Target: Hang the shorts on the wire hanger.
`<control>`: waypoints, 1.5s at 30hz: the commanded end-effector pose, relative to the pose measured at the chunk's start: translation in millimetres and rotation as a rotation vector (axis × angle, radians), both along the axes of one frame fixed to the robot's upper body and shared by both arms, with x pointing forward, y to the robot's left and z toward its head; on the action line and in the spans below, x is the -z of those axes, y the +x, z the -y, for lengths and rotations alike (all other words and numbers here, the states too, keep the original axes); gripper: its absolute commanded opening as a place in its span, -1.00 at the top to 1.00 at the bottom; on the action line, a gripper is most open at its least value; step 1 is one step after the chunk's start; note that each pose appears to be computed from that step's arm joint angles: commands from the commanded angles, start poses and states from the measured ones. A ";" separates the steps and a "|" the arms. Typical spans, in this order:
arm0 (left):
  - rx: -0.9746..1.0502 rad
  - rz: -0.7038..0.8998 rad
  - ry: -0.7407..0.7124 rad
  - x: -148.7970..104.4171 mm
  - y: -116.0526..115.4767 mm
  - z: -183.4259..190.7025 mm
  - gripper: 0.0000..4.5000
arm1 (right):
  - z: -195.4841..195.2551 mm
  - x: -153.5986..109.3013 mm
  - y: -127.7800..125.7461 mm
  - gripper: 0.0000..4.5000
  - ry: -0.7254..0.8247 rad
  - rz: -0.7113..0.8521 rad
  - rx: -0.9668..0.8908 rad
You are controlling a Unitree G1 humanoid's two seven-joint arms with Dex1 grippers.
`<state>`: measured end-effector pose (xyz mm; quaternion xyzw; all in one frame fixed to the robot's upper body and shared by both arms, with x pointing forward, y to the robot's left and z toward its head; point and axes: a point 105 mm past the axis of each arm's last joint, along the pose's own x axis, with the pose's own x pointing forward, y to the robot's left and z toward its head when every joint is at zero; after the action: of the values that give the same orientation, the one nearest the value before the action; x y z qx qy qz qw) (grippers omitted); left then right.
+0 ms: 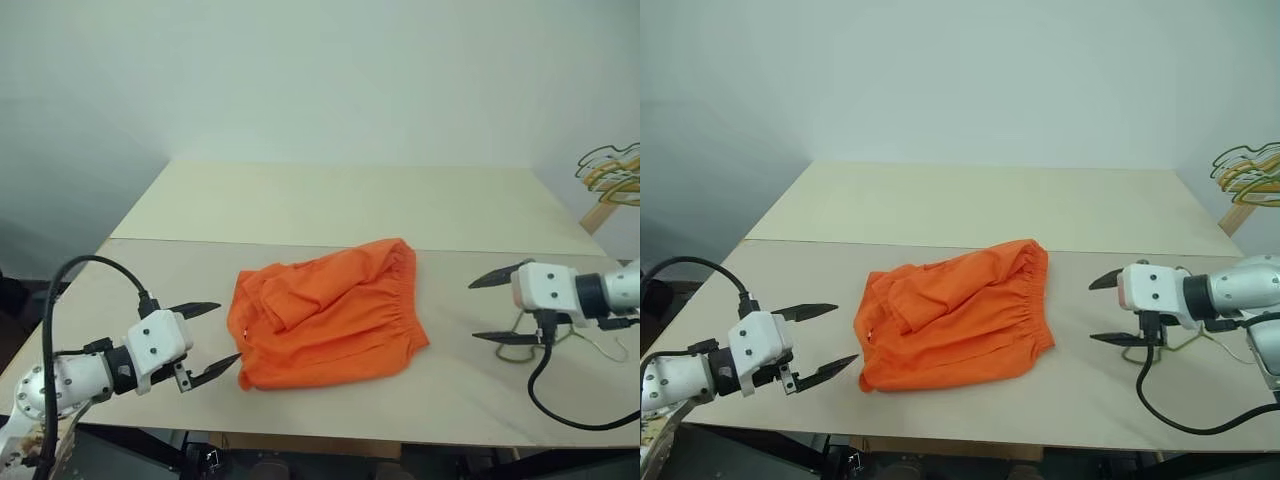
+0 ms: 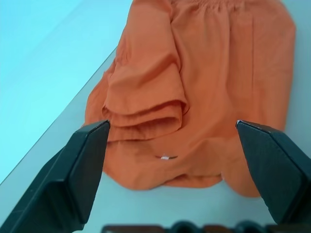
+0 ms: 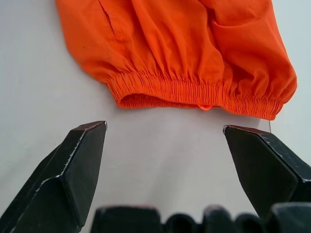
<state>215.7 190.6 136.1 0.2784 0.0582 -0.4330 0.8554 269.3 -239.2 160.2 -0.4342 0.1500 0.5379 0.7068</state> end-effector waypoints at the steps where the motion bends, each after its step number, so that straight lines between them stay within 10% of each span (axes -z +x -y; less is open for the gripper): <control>1: 0.002 0.028 0.011 -11.0 0.4 0.1 -1.00 | -2.9 -11.5 1.6 -0.98 0.000 0.048 -0.020; 25: 0.051 -0.061 0.111 8.2 -8.1 -1.0 -1.00 | -32.9 0.0 0.9 -0.98 -0.003 0.118 -0.099; 42: 0.103 -0.147 0.160 13.1 -19.5 -5.6 -1.00 | -68.0 78.7 12.0 -0.98 -0.280 0.287 -0.392; 45: 0.093 -0.166 0.161 14.4 -24.9 -10.0 -1.00 | -66.8 84.2 15.3 -0.71 -0.280 0.285 -0.401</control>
<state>191.9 201.8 111.5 0.3042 0.1649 -0.4870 0.8019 280.5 -172.6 70.6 -0.6094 0.0478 0.5801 0.5384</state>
